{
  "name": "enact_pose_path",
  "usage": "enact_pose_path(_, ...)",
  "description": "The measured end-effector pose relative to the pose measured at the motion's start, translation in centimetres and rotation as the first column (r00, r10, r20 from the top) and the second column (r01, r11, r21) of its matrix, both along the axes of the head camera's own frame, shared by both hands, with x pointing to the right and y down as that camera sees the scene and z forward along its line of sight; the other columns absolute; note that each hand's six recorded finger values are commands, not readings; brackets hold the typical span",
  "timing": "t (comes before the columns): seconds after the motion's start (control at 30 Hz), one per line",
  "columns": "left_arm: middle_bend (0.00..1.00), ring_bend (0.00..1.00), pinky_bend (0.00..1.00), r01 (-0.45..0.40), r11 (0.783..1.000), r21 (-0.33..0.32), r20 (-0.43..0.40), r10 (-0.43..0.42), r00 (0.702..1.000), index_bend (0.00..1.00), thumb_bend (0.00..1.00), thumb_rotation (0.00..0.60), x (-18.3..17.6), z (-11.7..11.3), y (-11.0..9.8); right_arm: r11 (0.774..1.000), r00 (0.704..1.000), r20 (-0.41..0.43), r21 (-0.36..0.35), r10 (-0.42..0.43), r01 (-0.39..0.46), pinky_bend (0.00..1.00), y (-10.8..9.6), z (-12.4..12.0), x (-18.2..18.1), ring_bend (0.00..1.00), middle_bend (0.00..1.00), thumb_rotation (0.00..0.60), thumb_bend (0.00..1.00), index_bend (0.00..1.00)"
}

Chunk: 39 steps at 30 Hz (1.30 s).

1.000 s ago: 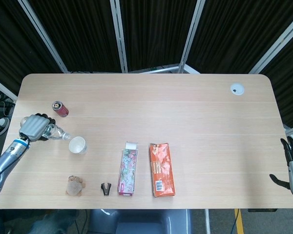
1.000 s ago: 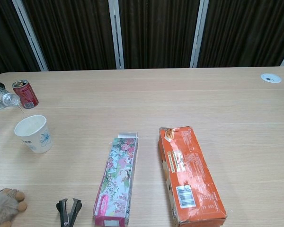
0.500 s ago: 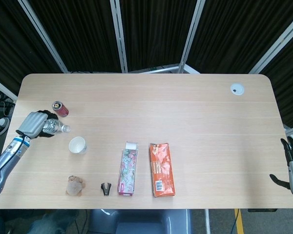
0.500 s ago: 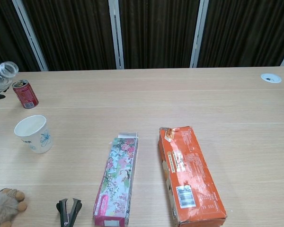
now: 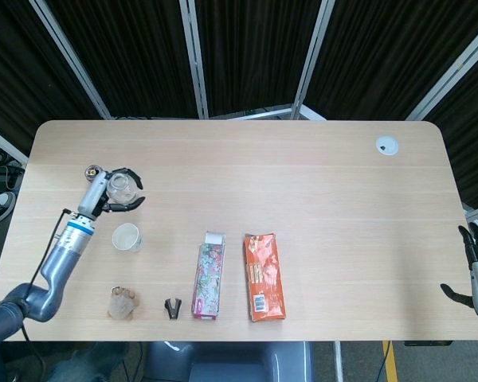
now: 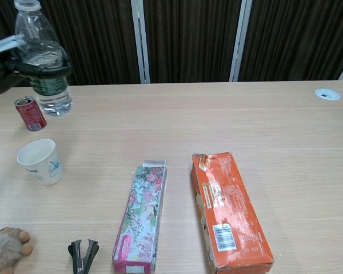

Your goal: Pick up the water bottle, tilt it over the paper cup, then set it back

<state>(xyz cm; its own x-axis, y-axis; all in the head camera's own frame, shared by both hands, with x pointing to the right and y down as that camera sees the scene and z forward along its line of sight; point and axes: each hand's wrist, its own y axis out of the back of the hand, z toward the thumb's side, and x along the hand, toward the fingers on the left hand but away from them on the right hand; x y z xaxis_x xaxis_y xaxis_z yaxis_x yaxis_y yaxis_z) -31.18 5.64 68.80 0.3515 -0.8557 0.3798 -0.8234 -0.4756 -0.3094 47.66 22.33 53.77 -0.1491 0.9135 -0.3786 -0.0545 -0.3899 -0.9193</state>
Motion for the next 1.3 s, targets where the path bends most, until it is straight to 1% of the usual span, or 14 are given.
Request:
enact_pose_path(0.1, 0.53, 0.36, 0.37, -0.001, 1.000, -0.027, -0.033, 0.000, 0.999, 0.60, 0.27, 0.600, 2.8, 1.1, 0.9, 1.000, 1.000, 0.001, -0.003, 0.008, -0.008, 0.00, -0.1, 0.1, 0.2, 0.00, 0.00, 0.600, 0.00, 0.00)
enact_pose_path(0.23, 0.53, 0.36, 0.37, -0.006, 0.997, -0.078, -0.066, 0.001, 0.998, 0.59, 0.27, 0.600, 6.3, 3.1, 2.8, 1.000, 1.000, 0.012, -0.010, 0.025, -0.025, 0.00, -0.1, 0.2, 0.5, 0.00, 0.00, 0.600, 0.00, 0.00)
enact_pose_path(0.33, 0.53, 0.36, 0.37, -0.003, 0.994, -0.110, -0.068, -0.004, 0.998, 0.60, 0.27, 0.600, 7.6, 4.6, 3.6, 0.999, 0.999, 0.012, -0.012, 0.031, -0.031, 0.00, -0.2, 0.3, 0.7, 0.00, 0.00, 0.600, 0.00, 0.00)
enact_pose_path(0.5, 0.53, 0.36, 0.36, 0.006, 0.991, -0.131, -0.060, -0.014, 0.998, 0.59, 0.26, 0.600, 8.3, 6.0, 4.3, 0.999, 0.999, 0.019, -0.021, 0.041, -0.041, 0.00, -0.1, 0.4, 1.0, 0.00, 0.00, 0.600, 0.00, 0.00)
enact_pose_path(0.6, 0.53, 0.36, 0.36, 0.015, 0.989, -0.149, -0.070, -0.026, 0.997, 0.59, 0.24, 0.600, 8.9, 6.9, 5.1, 0.998, 0.998, 0.038, -0.032, 0.052, -0.051, 0.00, 0.0, 0.6, 1.1, 0.00, 0.00, 0.600, 0.00, 0.00)
enact_pose_path(0.83, 0.53, 0.36, 0.35, 0.017, 0.982, -0.188, -0.083, -0.033, 0.996, 0.59, 0.23, 0.600, 9.6, 8.4, 6.5, 0.997, 0.997, 0.042, -0.049, 0.063, -0.061, 0.00, -0.1, 1.0, 1.5, 0.00, 0.00, 0.600, 0.00, 0.00)
enact_pose_path(0.93, 0.52, 0.35, 0.35, 0.021, 0.980, -0.199, -0.087, -0.039, 0.995, 0.57, 0.19, 0.600, 9.6, 8.9, 7.1, 0.997, 0.997, 0.043, -0.052, 0.065, -0.063, 0.00, -0.1, 1.1, 1.5, 0.00, 0.00, 0.600, 0.00, 0.00)
enact_pose_path(1.03, 0.48, 0.32, 0.34, 0.024, 0.979, -0.204, -0.094, -0.044, 0.995, 0.55, 0.13, 0.600, 9.5, 9.2, 7.5, 0.997, 0.997, 0.043, -0.051, 0.065, -0.063, 0.00, -0.1, 1.1, 1.5, 0.00, 0.00, 0.600, 0.00, 0.00)
enact_pose_path(1.1, 0.43, 0.26, 0.30, 0.020, 0.980, -0.199, -0.100, -0.041, 0.994, 0.52, 0.09, 0.600, 9.5, 9.2, 7.8, 0.997, 0.997, 0.044, -0.051, 0.066, -0.064, 0.00, -0.1, 1.1, 1.5, 0.00, 0.00, 0.600, 0.00, 0.00)
enact_pose_path(1.17, 0.36, 0.18, 0.23, 0.014, 0.981, -0.193, -0.109, -0.036, 0.993, 0.47, 0.06, 0.600, 9.5, 9.1, 8.1, 0.997, 0.997, 0.047, -0.051, 0.067, -0.065, 0.00, -0.1, 1.1, 1.4, 0.00, 0.00, 0.600, 0.00, 0.00)
enact_pose_path(1.23, 0.26, 0.10, 0.15, 0.008, 0.982, -0.189, -0.120, -0.032, 0.992, 0.36, 0.03, 0.600, 9.6, 9.0, 8.2, 0.997, 0.996, 0.052, -0.051, 0.068, -0.065, 0.00, -0.1, 1.1, 1.4, 0.00, 0.00, 0.600, 0.00, 0.00)
enact_pose_path(1.3, 0.21, 0.08, 0.13, 0.005, 0.983, -0.181, -0.128, -0.029, 0.991, 0.30, 0.02, 0.600, 9.6, 8.8, 8.3, 0.997, 0.996, 0.053, -0.051, 0.067, -0.064, 0.00, -0.1, 1.1, 1.3, 0.00, 0.00, 0.600, 0.00, 0.00)
